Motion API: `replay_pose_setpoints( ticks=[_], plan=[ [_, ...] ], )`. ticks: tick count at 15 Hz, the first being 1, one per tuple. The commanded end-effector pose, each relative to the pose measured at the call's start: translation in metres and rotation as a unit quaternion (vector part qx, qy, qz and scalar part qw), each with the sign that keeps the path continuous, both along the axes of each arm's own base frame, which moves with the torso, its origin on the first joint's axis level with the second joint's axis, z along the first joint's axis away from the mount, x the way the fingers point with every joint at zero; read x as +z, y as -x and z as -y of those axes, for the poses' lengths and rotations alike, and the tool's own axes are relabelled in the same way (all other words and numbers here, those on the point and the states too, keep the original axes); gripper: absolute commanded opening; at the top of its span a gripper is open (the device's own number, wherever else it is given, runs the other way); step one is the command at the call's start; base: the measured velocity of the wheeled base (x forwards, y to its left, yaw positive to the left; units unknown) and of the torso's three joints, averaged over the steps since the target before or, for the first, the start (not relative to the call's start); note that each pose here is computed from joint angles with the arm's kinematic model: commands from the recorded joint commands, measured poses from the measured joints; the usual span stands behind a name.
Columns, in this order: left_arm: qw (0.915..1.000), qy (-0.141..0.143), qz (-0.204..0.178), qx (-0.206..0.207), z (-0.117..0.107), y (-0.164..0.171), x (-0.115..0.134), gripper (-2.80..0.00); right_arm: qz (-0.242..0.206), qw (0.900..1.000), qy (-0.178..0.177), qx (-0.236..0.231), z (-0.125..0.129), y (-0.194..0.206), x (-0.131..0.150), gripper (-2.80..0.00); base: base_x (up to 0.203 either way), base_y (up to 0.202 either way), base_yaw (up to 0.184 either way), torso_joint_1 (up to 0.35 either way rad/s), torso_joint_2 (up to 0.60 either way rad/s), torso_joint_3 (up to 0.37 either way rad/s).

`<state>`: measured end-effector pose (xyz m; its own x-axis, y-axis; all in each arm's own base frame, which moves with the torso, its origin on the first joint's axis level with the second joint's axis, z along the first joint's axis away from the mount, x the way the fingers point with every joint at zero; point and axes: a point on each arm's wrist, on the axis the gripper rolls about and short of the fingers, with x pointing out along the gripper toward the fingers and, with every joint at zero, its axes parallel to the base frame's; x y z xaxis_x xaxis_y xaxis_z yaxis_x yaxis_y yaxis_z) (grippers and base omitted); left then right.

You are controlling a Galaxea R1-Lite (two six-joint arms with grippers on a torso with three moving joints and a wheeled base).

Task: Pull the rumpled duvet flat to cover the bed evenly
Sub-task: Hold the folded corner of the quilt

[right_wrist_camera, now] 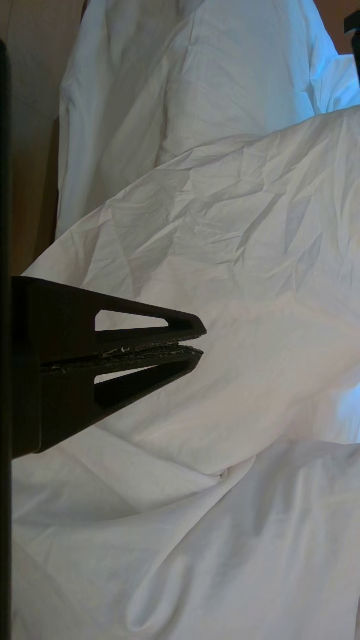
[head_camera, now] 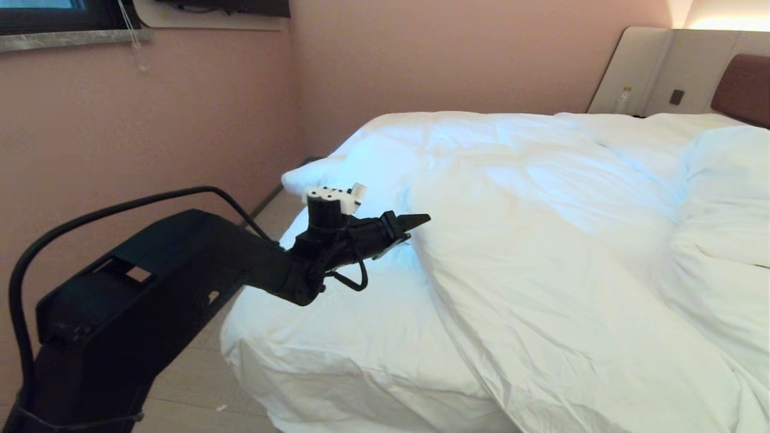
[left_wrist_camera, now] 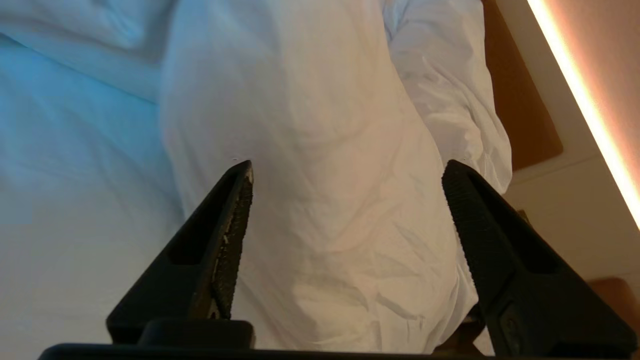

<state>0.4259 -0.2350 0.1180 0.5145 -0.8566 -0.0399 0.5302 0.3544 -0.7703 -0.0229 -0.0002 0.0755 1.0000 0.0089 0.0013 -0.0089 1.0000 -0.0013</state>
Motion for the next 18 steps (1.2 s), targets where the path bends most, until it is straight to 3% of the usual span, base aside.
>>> replay_pose_setpoints(
  ticks=[1, 6, 14, 18],
  plan=[
    [1.0, -0.001, -0.006, -0.007, 0.007, 0.0, -0.008, 0.0, -0.001, 1.0, 0.0, 0.0, 0.0, 0.0, 0.0, -2.8, 0.0, 0.0, 0.0, 0.0, 0.0, 0.0],
    [0.9997, -0.004, -0.011, -0.022, 0.024, 0.006, -0.014, 0.0, -0.001, 1.0, 0.0, 0.0, 0.0, 0.0, 0.0, -2.8, 0.0, 0.0, 0.0, 0.0, 0.0, 0.0],
    [0.9996, -0.018, -0.021, -0.008, 0.031, 0.002, -0.021, 0.0, -0.001, 1.0, 0.0, 0.0, 0.0, 0.0, 0.0, -2.8, 0.0, 0.0, 0.0, 0.0, 0.0, 0.0],
    [0.9978, -0.043, -0.049, 0.005, 0.035, 0.001, -0.022, 0.0, -0.001, 1.0, 0.0, 0.0, 0.0, 0.0, 0.0, -2.8, 0.0, 0.0, 0.0, 0.0, 0.0, 0.0]
  ],
)
